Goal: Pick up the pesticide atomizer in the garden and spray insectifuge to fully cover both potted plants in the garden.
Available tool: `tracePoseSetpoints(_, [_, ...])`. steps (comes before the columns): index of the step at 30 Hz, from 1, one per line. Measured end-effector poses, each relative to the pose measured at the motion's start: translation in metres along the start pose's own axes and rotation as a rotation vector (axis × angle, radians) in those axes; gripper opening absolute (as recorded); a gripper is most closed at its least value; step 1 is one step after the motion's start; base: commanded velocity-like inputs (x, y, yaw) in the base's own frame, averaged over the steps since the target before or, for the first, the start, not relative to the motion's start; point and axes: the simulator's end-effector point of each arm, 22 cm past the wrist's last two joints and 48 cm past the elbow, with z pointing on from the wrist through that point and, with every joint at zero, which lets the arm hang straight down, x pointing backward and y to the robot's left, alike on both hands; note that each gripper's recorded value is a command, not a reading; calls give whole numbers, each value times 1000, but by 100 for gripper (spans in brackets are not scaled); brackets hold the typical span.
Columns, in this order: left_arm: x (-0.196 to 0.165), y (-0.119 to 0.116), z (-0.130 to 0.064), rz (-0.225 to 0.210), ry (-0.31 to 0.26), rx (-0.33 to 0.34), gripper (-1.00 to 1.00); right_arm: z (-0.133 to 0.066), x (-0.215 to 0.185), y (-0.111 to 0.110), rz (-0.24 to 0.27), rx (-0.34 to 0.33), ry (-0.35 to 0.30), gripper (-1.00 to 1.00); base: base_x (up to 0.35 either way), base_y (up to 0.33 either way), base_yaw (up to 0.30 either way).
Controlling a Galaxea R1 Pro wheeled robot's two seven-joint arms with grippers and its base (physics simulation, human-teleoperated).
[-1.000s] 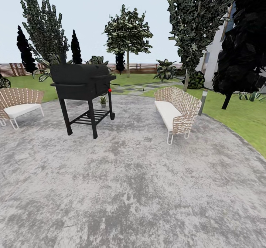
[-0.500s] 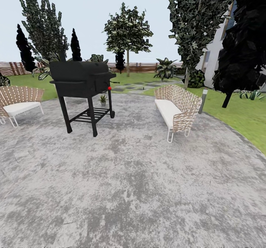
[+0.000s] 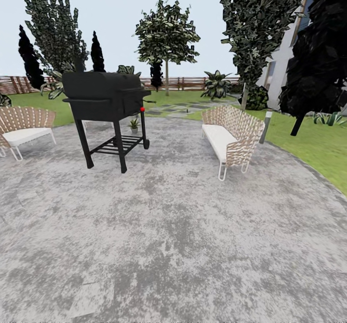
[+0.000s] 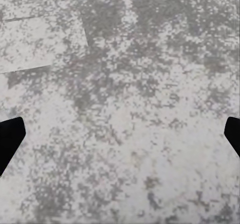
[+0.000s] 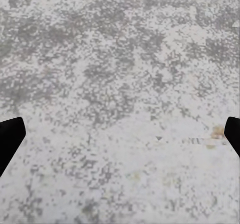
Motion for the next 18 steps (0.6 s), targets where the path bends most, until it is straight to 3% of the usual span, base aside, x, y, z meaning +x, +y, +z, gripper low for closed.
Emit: tracePoseSetpoints(18, [41,0,25,3,28,-1,100,24,42,4,-2,-2,28,100,0,0,0])
